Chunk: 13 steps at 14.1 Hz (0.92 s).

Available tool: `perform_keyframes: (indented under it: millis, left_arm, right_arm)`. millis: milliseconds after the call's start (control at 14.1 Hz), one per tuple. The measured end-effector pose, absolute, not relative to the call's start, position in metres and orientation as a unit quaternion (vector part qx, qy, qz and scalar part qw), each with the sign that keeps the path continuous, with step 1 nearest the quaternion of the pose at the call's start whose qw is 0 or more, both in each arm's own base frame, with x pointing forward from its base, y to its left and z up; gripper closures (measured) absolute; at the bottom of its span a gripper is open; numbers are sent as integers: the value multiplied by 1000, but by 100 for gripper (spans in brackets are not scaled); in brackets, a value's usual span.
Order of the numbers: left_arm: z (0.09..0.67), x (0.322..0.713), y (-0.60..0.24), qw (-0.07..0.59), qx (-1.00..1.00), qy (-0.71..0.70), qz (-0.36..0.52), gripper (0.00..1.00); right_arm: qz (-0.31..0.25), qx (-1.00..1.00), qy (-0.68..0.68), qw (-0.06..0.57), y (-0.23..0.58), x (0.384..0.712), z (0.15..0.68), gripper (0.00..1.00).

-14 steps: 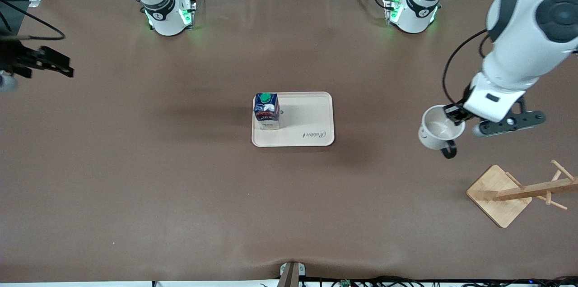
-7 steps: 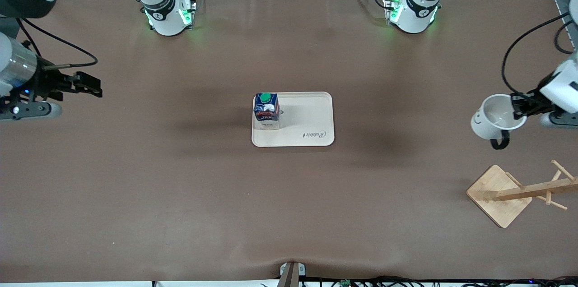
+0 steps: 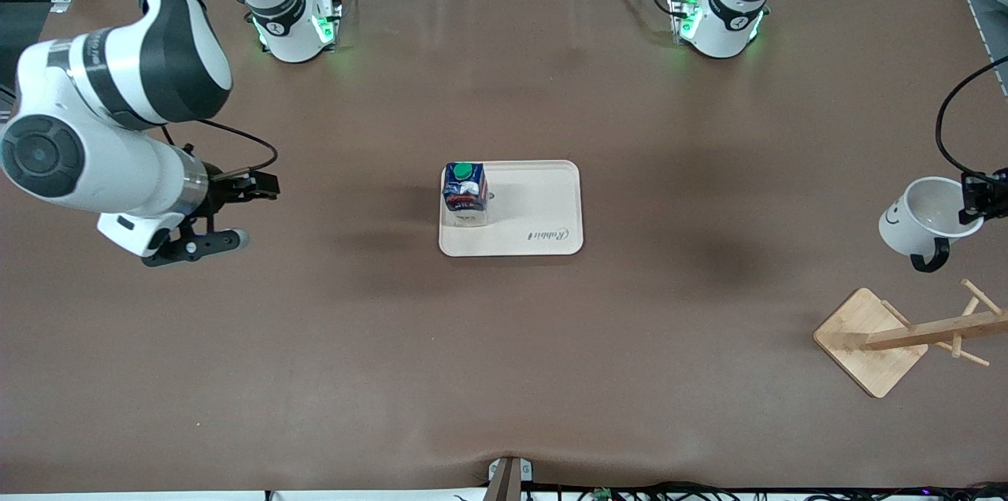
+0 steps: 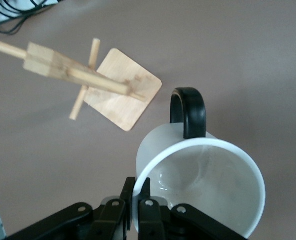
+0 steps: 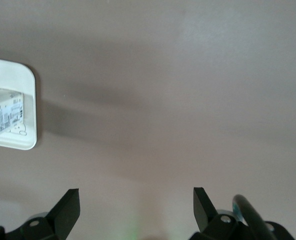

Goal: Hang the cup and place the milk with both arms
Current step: 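Lower the right gripper onto the milk carton while the left gripper positions the mug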

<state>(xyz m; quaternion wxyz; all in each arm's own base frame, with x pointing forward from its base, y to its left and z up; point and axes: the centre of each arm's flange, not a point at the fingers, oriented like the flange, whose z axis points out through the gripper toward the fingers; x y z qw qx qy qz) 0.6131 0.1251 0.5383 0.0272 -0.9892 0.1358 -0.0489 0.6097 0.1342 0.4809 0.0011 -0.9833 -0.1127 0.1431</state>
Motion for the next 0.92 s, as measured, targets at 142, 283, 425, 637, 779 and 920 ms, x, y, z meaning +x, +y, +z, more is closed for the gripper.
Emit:
perform_keyframes:
  millis: [142,283,425,637,779,920]
  left_arm:
    - [535,623,131,18,-989,137,-54,93]
    - [526,630,134,9,-989,138,-53,93]
    - [519,635,137,4,-988,146,-56,93]
    - [514,640,142,0,-986,158,-59,93]
    - [512,640,150,-1,-986,158,-59,93]
    - [510,637,163,0,-984,167,-58,93]
  right_arm:
    - [147,-981,-125,6,151,606,479,0]
    - [122,-981,-142,50,193,604,480,0]
    - [103,-982,-130,90,243,597,482,0]
    - [99,-984,-100,111,320,575,470,0]
    - [102,-986,-76,106,375,553,452,0]
    - [118,-988,-49,91,409,533,433,0]
